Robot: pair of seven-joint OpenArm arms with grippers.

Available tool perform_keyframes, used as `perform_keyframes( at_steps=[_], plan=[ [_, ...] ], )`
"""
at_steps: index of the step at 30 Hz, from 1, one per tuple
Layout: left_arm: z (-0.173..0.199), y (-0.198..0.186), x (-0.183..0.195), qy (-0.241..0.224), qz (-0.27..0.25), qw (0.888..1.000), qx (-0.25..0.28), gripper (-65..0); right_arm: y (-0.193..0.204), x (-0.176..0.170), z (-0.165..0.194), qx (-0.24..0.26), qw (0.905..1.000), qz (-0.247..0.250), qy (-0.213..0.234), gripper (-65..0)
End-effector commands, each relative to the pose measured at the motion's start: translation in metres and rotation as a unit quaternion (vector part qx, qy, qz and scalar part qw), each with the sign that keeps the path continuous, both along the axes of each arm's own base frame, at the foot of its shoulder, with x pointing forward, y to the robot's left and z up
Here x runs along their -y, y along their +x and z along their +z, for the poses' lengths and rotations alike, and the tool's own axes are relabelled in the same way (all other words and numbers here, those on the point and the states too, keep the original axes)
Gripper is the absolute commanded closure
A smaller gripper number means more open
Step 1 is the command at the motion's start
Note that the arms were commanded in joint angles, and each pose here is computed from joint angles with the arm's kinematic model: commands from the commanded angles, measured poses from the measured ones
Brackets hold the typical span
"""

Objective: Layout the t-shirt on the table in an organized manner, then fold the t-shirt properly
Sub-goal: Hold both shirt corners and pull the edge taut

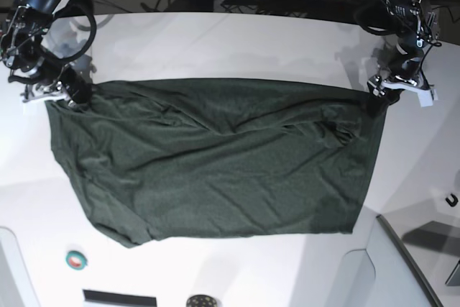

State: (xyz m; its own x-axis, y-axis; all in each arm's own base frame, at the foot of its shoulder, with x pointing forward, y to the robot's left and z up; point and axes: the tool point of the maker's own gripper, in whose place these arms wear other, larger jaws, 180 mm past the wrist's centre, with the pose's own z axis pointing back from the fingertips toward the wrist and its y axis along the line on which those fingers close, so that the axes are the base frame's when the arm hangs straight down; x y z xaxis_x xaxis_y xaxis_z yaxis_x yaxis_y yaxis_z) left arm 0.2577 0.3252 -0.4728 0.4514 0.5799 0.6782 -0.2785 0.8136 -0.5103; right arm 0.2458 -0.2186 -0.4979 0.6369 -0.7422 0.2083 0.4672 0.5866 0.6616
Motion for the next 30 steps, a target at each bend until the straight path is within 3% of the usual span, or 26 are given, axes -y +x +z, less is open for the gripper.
perform_keyframes(
  at_steps=[1, 5, 10, 13, 19, 21, 26, 30],
  plan=[
    [0.001, 0.006, -0.001, 0.014, -0.014, 1.0, -0.01, -41.6, 0.007, 0.008, 0.007, 0.015, 0.9998, 0.001, -0.01, -2.4],
    [-0.002, 0.006, 0.004, 0.015, -0.018, 1.0, -0.015, -40.0, 0.007, 0.008, 0.007, 0.015, 0.9998, 0.0, -0.009, -2.3],
    [-0.003, 0.005, 0.004, 0.016, -0.017, 1.0, -0.016, -17.4, 0.007, 0.008, 0.007, 0.015, 0.9998, 0.0, -0.009, -2.3],
    [-0.003, 0.005, 0.003, 0.016, -0.017, 1.0, -0.017, -9.9, 0.007, 0.008, 0.007, 0.015, 0.9998, 0.0, -0.009, -2.3],
    [-0.002, 0.004, 0.001, 0.019, -0.017, 1.0, -0.018, -7.6, 0.007, 0.008, 0.007, 0.015, 0.9998, 0.001, -0.01, -2.3],
    [-0.002, 0.004, 0.001, 0.02, -0.018, 0.999, -0.018, 0.0, 0.007, 0.008, 0.007, 0.015, 0.9998, 0.001, -0.01, -2.3],
    [0.001, 0.005, 0.001, 0.026, -0.027, 0.999, -0.022, 0.0, 0.005, 0.004, 0.012, 0.007, 0.9997, 0.021, -0.005, -2.3],
    [0.015, 0.003, -0.001, 0.054, -0.069, 0.995, -0.051, 0.0, 0.009, 0.01, 0.036, -0.002, 0.9994, 0.03, -0.017, -2.1]
  ],
)
